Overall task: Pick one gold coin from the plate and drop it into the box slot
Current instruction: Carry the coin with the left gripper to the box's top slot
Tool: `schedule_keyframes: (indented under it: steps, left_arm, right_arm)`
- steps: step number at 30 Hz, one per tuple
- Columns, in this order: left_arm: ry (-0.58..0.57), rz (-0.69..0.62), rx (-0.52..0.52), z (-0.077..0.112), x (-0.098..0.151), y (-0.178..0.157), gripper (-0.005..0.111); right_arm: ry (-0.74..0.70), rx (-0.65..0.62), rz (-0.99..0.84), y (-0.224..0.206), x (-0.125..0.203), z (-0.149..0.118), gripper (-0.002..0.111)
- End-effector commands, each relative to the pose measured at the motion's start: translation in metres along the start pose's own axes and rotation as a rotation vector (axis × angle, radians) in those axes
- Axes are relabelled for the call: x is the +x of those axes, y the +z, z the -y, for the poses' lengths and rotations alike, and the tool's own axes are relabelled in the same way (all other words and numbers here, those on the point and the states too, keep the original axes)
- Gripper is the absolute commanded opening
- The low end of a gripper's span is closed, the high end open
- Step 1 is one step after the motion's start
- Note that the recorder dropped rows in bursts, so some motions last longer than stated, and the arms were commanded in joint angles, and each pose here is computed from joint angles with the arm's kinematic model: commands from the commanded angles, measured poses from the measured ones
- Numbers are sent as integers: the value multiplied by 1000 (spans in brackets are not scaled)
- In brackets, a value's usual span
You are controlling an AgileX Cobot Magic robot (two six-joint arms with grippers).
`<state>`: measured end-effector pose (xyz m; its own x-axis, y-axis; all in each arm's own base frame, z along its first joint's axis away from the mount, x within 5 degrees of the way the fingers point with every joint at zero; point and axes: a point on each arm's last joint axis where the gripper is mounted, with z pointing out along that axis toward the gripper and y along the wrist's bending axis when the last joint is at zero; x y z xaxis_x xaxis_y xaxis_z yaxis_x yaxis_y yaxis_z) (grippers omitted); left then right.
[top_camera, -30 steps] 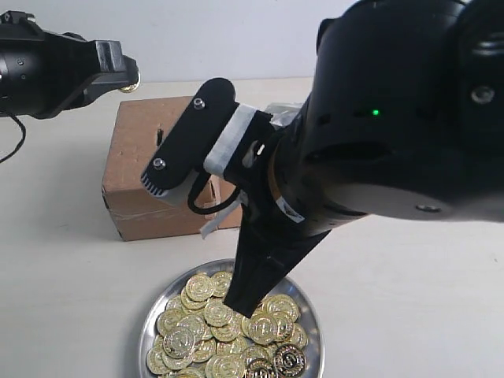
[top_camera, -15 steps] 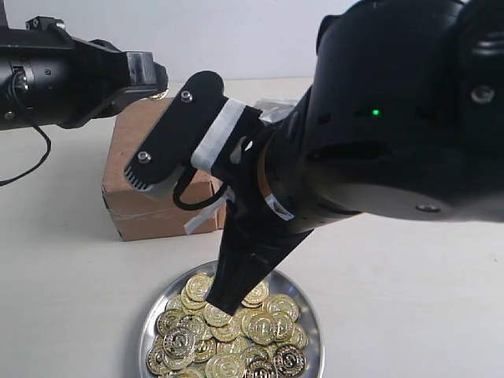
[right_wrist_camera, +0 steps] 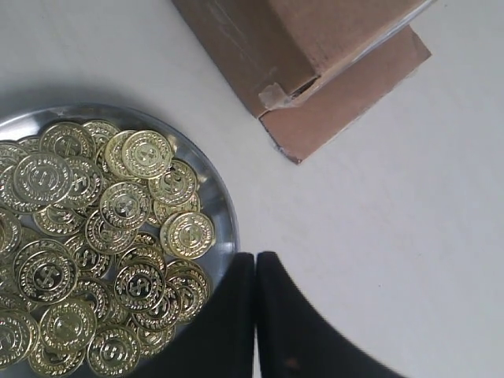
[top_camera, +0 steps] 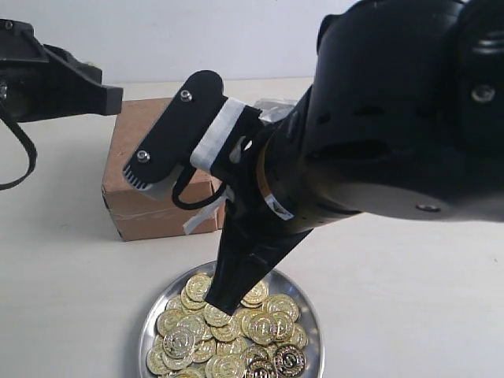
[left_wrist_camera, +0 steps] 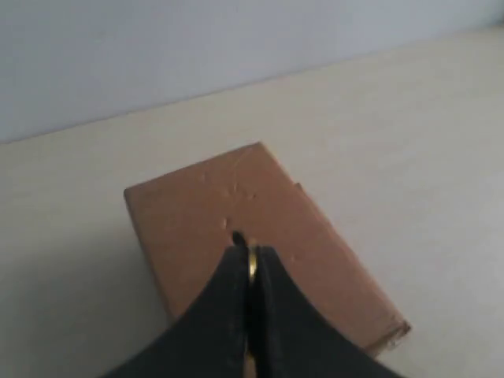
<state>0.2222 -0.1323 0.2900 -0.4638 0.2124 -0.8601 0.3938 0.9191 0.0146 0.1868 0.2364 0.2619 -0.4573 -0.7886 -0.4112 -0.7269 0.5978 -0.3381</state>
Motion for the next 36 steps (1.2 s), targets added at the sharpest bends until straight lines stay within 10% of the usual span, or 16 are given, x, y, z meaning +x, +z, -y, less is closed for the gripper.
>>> schedule_keyframes:
  steps: [1,16,36]
  left_arm:
    - [-67,-67,12,2,-5,-10,0]
    - [-207,-236,42,21,-41,-11,0]
    - [-361,-411,-190,31,-43,121,0]
  right_arm:
    - [5,-2,24,-4,-2,1,0]
    - [5,-28,102,-4,-9,-2,0]
    - [5,-42,143,-5,-13,-3,0]
